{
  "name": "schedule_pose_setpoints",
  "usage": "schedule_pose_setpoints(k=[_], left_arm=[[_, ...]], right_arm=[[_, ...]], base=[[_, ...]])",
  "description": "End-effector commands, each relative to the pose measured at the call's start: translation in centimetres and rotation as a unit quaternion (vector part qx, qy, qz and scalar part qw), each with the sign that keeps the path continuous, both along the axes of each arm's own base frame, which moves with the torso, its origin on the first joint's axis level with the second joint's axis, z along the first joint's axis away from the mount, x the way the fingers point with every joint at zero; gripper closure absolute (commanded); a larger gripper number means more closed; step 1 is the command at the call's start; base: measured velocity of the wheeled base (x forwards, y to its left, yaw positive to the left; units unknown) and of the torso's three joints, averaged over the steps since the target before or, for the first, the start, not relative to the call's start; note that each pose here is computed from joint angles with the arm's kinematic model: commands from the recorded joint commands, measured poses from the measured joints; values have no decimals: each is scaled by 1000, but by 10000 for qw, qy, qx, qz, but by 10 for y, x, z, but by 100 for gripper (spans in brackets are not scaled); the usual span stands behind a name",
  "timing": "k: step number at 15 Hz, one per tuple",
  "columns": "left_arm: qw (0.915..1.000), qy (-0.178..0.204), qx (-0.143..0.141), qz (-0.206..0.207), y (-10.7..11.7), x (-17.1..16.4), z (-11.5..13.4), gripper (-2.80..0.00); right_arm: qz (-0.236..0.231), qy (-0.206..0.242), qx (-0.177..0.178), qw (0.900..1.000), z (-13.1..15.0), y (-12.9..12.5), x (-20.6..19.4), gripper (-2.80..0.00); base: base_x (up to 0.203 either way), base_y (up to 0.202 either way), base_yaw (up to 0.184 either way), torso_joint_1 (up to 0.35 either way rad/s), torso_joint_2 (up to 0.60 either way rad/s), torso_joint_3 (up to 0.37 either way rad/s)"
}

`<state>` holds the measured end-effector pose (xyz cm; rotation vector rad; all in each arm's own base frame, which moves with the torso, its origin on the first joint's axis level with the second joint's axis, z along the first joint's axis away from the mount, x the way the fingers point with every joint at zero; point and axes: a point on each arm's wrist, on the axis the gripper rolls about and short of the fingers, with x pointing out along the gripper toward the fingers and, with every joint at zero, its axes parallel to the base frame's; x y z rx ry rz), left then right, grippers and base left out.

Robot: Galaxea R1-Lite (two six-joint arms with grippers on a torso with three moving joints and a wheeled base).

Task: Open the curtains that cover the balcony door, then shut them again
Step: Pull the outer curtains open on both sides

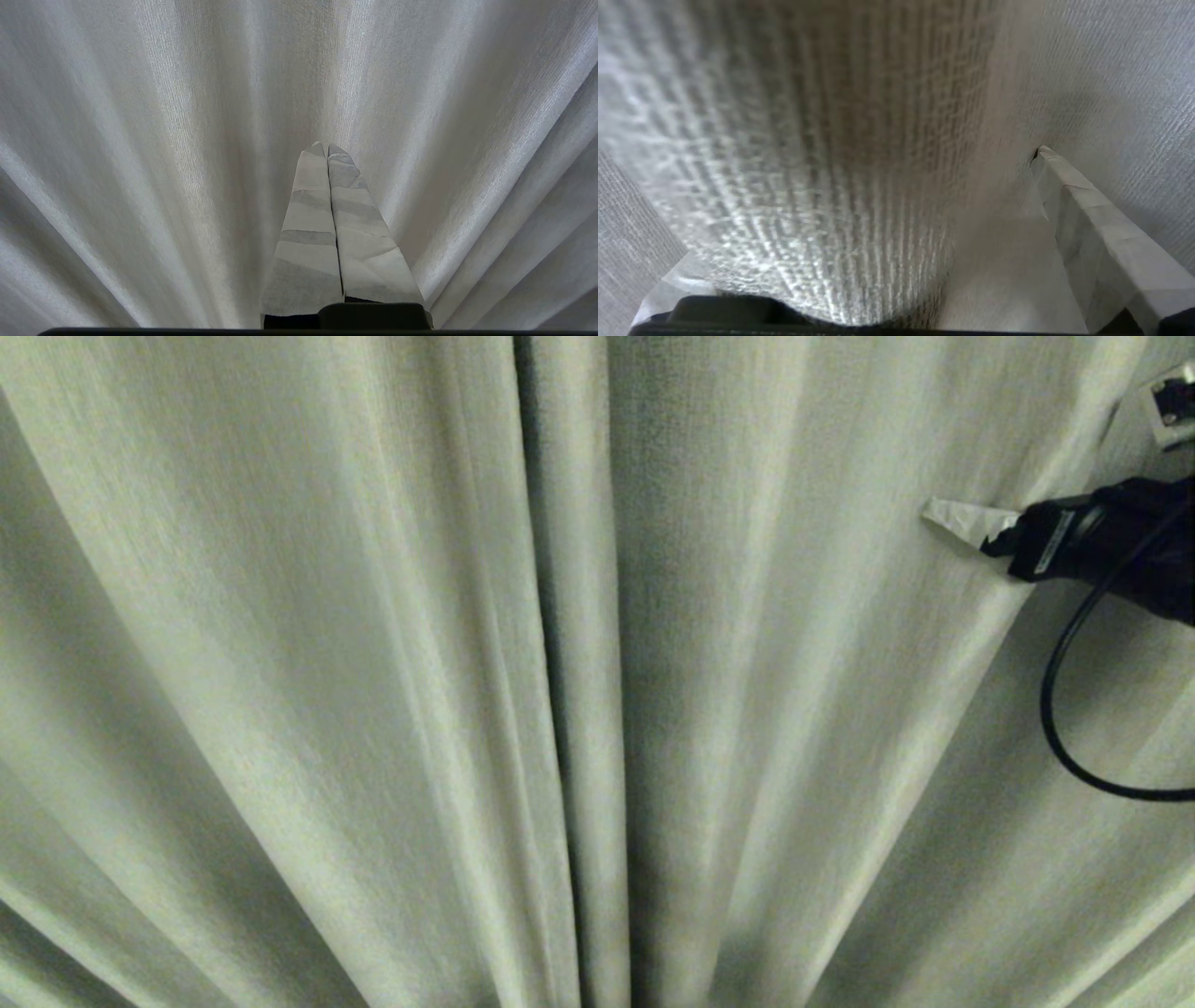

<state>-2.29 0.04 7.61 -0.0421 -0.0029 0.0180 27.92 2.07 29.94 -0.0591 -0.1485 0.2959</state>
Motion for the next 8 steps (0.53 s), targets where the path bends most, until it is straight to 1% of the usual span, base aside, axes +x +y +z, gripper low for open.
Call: schedule_pose_setpoints(k=[1, 2, 8], left_arm=[[10000, -3, -4, 2, 0, 0, 0, 0], [10000, -3, -4, 2, 0, 0, 0, 0], [10000, -3, -4, 2, 0, 0, 0, 0]], right_arm=[[12, 14, -5, 10000, -4, 1, 7, -280], [5, -17, -1, 10000, -4, 0, 7, -3], [3, -164, -6, 9999, 0, 0, 2, 0]], base=[[0, 0, 0, 0, 0, 0], [0, 0, 0, 0, 0, 0], [0, 0, 0, 0, 0, 0]])
